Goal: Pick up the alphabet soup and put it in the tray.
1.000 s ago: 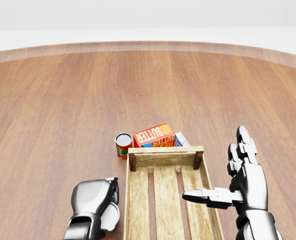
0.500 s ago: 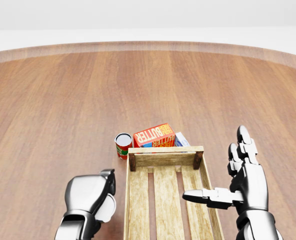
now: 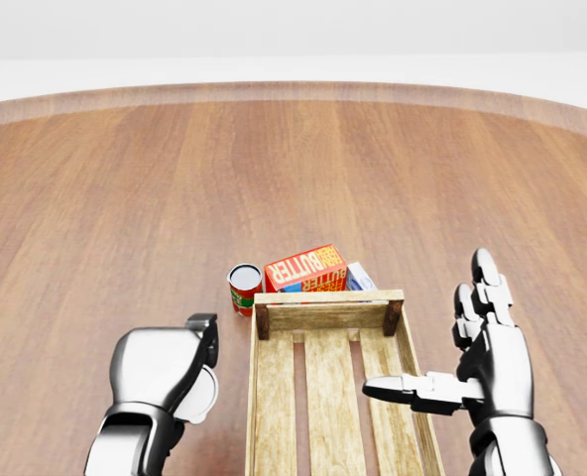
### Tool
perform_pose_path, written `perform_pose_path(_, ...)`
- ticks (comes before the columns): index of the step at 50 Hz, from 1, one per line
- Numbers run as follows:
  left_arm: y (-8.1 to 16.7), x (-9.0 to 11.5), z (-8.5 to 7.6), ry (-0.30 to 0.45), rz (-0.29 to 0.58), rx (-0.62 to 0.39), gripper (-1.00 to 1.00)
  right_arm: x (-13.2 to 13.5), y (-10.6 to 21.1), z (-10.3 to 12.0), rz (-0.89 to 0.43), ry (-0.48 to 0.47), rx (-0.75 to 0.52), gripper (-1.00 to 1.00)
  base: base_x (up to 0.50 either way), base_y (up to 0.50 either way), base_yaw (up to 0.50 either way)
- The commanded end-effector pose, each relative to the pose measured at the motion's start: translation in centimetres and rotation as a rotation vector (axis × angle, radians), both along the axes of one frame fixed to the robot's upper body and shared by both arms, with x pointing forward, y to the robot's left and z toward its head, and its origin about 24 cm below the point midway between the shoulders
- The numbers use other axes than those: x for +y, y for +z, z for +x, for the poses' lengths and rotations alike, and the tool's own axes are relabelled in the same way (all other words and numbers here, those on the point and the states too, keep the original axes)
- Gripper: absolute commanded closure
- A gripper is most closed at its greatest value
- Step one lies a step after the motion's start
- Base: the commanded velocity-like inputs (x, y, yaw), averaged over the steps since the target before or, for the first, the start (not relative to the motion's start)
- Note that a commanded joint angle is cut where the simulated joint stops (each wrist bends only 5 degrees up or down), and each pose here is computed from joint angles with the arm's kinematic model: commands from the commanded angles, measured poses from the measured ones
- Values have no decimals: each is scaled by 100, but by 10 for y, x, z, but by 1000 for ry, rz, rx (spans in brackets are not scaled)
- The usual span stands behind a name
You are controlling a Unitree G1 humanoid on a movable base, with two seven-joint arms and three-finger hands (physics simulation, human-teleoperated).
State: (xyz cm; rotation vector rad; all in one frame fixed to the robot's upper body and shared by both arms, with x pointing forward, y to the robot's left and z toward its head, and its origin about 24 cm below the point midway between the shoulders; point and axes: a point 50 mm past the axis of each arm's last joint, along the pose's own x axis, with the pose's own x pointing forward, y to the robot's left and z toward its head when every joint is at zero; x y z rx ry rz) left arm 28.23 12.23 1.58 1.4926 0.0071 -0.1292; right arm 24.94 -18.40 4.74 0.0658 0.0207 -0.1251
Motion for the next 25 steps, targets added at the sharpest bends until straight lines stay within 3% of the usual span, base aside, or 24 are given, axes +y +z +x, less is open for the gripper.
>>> perform_pose_path(1, 33, -1, -1, -11, 36, -62, 100, 0, 3, -1, -3, -3, -9, -100, 0, 0, 0)
perform_pose_path(25, 105, -19, -24, 4, 172, -125, 100, -10, 13, -8, 35, -15, -60, -100, 0, 0, 0)
